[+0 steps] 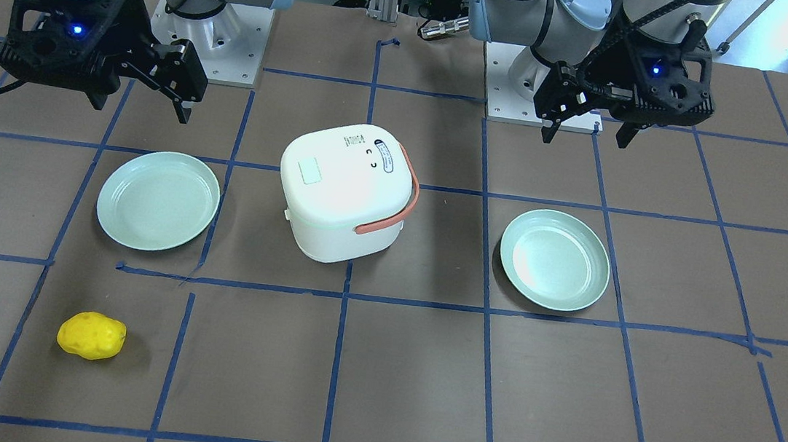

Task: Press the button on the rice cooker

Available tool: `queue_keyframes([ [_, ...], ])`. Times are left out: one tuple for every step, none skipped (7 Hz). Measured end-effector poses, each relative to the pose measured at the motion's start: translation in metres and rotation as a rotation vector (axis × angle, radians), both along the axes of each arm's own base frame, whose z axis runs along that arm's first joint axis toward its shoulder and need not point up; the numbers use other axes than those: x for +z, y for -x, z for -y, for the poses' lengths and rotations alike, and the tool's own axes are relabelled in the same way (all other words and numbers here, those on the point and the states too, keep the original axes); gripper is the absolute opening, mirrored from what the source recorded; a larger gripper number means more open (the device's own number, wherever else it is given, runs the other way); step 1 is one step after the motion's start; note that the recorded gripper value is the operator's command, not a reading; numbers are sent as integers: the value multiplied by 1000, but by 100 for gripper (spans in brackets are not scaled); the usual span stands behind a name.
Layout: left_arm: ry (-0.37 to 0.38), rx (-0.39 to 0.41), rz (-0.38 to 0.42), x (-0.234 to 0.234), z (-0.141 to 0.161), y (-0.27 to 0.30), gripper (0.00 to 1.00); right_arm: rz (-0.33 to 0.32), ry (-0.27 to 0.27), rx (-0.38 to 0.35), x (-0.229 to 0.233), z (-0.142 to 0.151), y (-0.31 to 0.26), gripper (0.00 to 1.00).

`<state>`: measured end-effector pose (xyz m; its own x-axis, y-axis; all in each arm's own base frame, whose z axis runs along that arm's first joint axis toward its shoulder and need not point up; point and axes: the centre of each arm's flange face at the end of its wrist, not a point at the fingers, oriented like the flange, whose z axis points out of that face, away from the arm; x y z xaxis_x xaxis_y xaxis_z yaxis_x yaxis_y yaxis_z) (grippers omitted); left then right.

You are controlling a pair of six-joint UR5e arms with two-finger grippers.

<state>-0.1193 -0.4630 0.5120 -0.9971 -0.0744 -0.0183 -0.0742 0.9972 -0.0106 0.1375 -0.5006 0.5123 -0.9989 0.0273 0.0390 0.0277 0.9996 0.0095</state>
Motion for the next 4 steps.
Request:
queue_keyframes([
  [0,0,0,0,0,0,100,-4,0,2,1,0,0,100],
  [0,0,0,0,0,0,100,-5,0,3,2,-1,-1,100],
  [0,0,0,0,0,0,100,-6,-1,3,1,0,-1,100],
  [0,0,0,0,0,0,100,-7,-3,3,1,0,-1,100],
])
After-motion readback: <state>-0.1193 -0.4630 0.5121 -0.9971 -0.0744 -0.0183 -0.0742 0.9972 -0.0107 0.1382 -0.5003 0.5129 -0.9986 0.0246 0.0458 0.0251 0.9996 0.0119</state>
